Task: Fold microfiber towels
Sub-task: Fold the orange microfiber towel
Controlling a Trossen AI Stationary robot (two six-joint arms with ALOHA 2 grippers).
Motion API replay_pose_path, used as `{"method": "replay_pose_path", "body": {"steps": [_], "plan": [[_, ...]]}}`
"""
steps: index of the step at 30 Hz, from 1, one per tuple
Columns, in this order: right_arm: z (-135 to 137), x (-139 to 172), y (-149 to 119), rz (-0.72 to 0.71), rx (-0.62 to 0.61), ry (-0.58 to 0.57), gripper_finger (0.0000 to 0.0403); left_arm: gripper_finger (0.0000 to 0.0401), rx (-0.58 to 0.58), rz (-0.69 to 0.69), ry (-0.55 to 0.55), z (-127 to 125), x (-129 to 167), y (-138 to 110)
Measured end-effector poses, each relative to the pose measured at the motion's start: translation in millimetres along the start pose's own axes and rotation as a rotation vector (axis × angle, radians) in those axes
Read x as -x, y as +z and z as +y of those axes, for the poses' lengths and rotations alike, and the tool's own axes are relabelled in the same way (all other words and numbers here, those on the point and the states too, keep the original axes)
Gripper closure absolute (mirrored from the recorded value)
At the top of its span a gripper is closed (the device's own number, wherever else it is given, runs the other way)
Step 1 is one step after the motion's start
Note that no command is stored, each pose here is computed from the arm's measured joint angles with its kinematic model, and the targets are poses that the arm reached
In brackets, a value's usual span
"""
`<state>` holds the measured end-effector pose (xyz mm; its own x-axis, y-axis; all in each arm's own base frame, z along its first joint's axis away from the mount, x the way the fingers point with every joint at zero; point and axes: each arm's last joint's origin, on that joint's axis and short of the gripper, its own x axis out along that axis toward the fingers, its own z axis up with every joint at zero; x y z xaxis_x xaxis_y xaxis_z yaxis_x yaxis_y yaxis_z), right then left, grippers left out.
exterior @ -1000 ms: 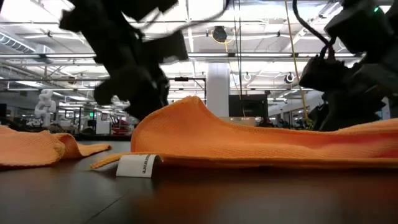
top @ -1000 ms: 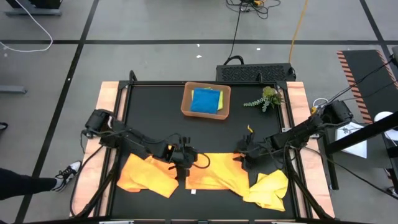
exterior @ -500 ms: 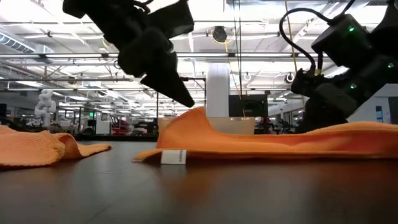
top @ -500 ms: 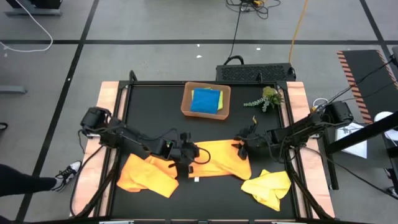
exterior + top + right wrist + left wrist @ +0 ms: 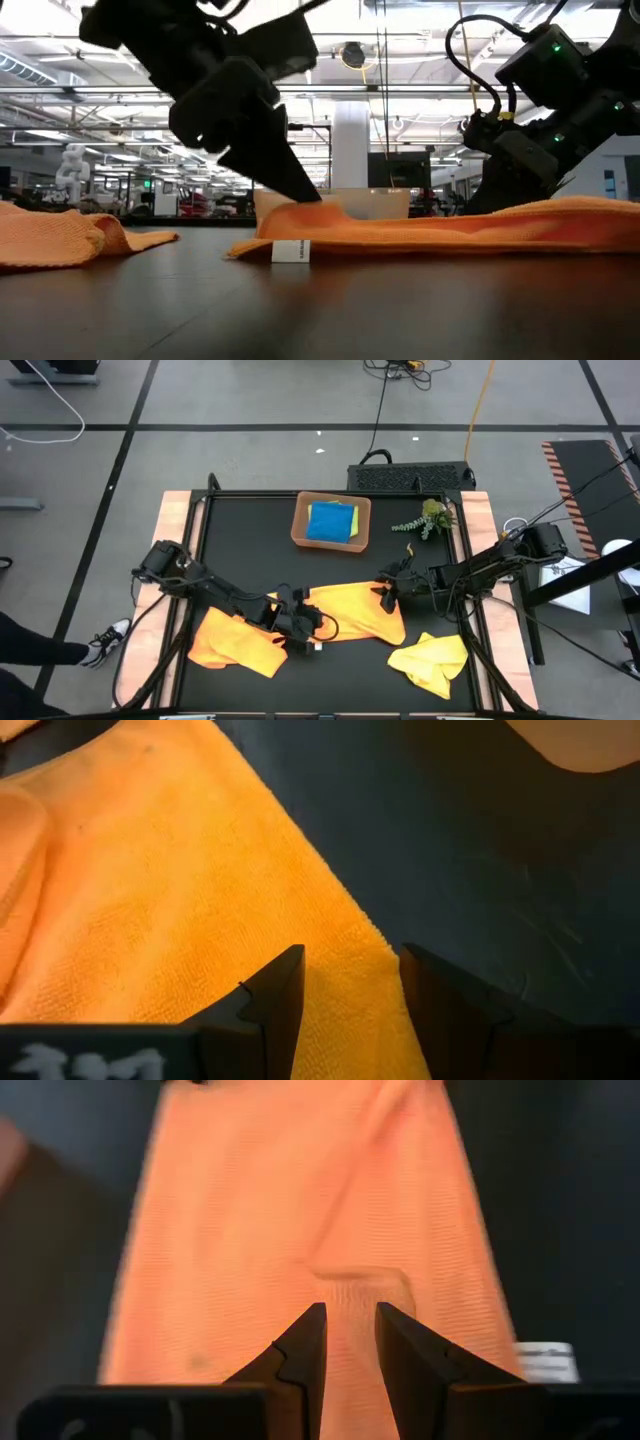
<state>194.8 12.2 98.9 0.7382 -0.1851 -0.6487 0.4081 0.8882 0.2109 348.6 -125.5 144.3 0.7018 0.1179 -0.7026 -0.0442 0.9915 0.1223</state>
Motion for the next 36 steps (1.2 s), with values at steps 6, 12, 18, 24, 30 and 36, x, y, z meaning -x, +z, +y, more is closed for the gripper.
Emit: {"method": "replay_pose_path", "body": {"steps": [6,12,18,24,30,36], "plan": [[0,0,0,-0.004,-0.002,0.002,0.0243,0.0309,-0.052,0.009,-0.160,-19,4,-4],[0,0,0,-0.001,-0.001,0.001,0.0243,0.0309,-0.080,0.031,-0.313,-40,13,-9],[0,0,1,-0.008,-0.009,0.004,0.0243,0.0309,-0.062,-0.011,-0.287,-48,18,-8],[1,0,1,-0.009,-0.029,0.003,0.0243,0.0309,-0.008,-0.140,-0.103,-43,18,2],[0,0,1,-0.009,-0.028,0.003,0.0243,0.0309,0.024,-0.215,-0.068,-43,19,9],[0,0,1,-0.010,-0.027,0.002,0.0243,0.0309,0.070,-0.318,-0.074,-45,19,18]]}}
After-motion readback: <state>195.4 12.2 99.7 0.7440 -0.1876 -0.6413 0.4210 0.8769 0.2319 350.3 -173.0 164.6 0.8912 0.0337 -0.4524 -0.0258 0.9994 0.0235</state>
